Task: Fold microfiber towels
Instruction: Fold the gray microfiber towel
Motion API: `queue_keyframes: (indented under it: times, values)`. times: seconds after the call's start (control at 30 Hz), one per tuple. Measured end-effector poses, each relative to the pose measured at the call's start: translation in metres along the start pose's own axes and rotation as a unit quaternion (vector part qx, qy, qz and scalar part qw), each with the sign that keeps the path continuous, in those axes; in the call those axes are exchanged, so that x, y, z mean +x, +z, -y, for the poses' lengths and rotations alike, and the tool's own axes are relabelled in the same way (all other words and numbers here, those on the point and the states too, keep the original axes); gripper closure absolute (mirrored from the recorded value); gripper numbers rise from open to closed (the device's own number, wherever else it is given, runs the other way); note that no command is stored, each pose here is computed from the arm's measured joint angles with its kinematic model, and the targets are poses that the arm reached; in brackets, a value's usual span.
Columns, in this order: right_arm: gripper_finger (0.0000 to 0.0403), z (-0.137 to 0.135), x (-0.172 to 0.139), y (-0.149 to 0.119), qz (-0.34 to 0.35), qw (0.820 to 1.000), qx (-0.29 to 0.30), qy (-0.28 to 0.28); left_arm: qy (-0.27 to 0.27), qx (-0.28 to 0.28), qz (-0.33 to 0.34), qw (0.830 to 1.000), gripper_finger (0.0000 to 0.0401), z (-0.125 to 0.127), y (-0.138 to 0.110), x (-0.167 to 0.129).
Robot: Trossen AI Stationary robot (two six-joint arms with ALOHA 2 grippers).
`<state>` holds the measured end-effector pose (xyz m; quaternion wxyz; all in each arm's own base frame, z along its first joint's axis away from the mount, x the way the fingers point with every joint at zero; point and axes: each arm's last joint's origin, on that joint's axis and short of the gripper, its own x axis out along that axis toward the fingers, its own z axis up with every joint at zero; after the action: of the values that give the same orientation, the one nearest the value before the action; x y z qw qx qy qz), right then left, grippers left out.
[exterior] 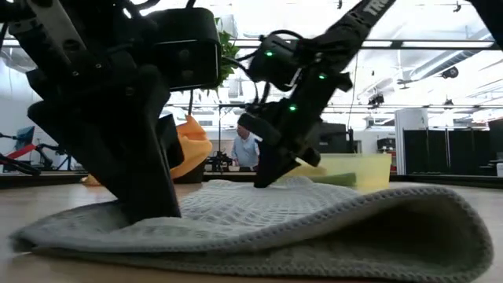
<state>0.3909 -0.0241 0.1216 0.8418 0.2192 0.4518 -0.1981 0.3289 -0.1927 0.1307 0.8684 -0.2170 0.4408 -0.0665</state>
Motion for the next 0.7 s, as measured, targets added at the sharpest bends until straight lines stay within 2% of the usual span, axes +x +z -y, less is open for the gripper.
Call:
queue_keyframes:
  times: [0.1, 0.23, 0.4, 0.53, 0.6, 0.7]
  values:
    - [0.0394, -0.004, -0.002, 0.007, -0.01, 1.0, -0.019, -0.011, 0.029, 0.002, 0.026, 0.999, 0.0401, -0.001, 0.002, -0.007]
    - [0.0394, -0.005, -0.016, 0.014, 0.006, 0.999, -0.029, -0.028, 0.033, 0.017, 0.061, 0.997, 0.0401, 0.002, 0.012, -0.022]
    - [0.0394, -0.001, -0.039, 0.015, 0.016, 0.998, -0.029, -0.048, 0.04, 0.041, 0.07, 0.996, 0.0401, 0.003, 0.018, -0.038]
    - [0.0394, -0.01, -0.063, 0.007, 0.019, 0.998, -0.043, -0.037, 0.056, 0.056, 0.056, 0.995, 0.0401, 0.002, 0.018, -0.05]
    - [0.0394, -0.023, -0.079, -0.003, 0.035, 0.997, -0.069, -0.012, 0.061, 0.097, 0.043, 0.993, 0.0401, 0.005, 0.014, -0.057]
    - [0.0394, -0.048, -0.1, -0.034, 0.048, 0.988, -0.142, 0.033, 0.055, 0.21, 0.039, 0.975, 0.0401, 0.02, 0.005, -0.07]
